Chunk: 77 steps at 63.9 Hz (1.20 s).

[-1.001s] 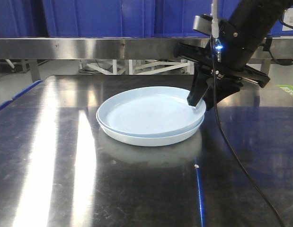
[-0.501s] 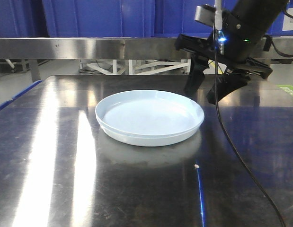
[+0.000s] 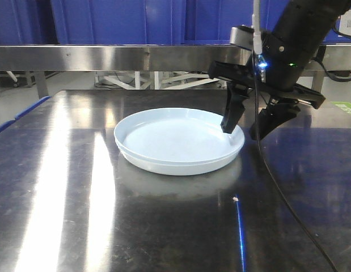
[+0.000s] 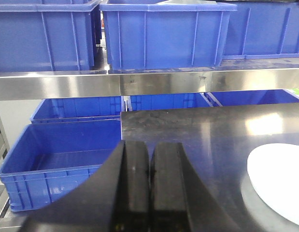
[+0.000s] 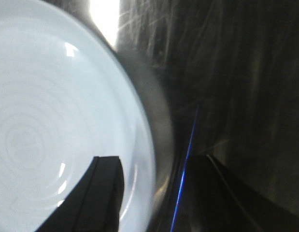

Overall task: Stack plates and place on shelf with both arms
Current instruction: 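Grip the rim of the stacked plates with the right gripper, then lift the stacked plates up off the table with the right gripper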

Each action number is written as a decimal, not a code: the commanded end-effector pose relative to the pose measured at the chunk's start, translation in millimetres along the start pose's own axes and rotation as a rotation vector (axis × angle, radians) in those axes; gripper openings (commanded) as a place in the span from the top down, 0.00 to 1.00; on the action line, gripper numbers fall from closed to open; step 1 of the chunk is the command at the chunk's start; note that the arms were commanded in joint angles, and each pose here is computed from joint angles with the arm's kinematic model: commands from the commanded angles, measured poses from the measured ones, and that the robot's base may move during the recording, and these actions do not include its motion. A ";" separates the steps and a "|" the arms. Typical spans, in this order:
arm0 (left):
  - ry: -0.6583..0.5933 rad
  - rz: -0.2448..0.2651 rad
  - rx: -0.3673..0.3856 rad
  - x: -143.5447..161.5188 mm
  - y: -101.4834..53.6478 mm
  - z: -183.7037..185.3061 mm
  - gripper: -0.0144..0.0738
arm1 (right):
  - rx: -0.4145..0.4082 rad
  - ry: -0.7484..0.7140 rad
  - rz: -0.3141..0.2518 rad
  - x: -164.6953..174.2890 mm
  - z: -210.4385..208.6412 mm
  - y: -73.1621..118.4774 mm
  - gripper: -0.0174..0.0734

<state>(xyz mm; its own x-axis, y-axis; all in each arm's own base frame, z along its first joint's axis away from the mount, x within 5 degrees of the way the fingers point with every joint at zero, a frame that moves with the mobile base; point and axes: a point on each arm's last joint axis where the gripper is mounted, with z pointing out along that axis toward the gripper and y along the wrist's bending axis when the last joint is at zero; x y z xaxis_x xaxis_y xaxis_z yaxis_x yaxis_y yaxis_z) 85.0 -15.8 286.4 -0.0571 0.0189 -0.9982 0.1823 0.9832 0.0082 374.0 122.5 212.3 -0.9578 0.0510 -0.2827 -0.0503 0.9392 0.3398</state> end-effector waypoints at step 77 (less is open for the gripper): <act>-0.117 -0.013 -0.012 -17.7 1.2 -1.5 0.74 | -0.070 -0.320 -0.080 -12.7 -84.6 29.5 0.75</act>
<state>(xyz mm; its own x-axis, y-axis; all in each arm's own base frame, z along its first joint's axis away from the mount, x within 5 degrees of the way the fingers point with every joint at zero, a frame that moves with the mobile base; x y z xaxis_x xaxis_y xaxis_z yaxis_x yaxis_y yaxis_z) 85.0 -15.8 286.4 -0.0571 0.0189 -0.9982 0.1823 0.9832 0.0082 363.9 128.0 253.6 -0.9124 0.0528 -0.4058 -0.1039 0.9293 0.3545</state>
